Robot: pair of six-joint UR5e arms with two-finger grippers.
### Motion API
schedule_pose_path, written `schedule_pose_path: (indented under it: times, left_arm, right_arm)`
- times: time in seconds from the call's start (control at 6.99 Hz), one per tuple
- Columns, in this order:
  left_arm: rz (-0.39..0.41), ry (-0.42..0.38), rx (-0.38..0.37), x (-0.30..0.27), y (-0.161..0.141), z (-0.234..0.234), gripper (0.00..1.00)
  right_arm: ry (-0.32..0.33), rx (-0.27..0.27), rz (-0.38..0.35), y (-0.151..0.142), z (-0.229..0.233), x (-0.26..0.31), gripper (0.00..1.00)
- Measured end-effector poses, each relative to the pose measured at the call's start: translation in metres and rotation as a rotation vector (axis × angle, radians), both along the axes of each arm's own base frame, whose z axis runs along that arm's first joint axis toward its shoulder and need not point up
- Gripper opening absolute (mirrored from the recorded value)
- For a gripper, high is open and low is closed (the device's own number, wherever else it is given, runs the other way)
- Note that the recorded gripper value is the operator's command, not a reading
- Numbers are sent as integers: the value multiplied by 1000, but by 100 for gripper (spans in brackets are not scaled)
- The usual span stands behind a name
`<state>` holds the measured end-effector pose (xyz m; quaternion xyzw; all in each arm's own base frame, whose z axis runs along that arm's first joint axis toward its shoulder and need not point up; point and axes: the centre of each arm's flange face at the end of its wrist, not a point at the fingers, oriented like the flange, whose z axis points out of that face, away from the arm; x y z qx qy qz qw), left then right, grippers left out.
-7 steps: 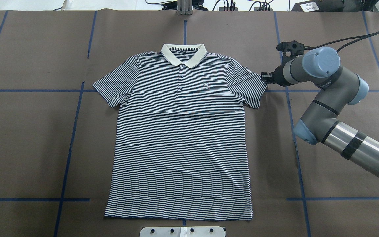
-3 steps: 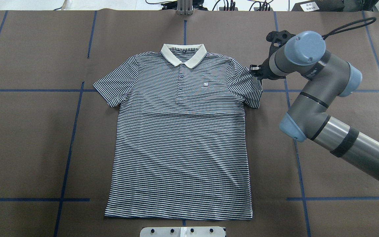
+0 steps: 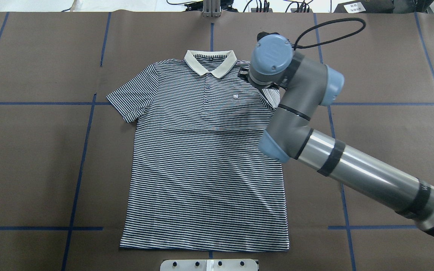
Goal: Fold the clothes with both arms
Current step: 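Move the right gripper to the sleeve nearest it and grasp it, then fold the sleeve inward onto the shirt body, release, raise right gripper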
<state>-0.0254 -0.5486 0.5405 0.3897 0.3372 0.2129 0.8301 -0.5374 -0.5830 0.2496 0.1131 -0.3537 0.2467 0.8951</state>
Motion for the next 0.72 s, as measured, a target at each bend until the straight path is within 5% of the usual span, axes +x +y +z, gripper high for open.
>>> schedule_pose_path:
  times: [0.29, 0.43, 0.72]
  left_arm:
    - [0, 0, 2, 0, 0, 0, 100]
    - [0, 0, 2, 0, 0, 0, 100]
    - [0, 0, 2, 0, 0, 0, 100]
  right_arm:
    - [21, -21, 71, -10, -27, -46, 0]
    - [25, -20, 75, -9, -32, -56, 99]
    - [16, 10, 50, -3, -37, -65, 100]
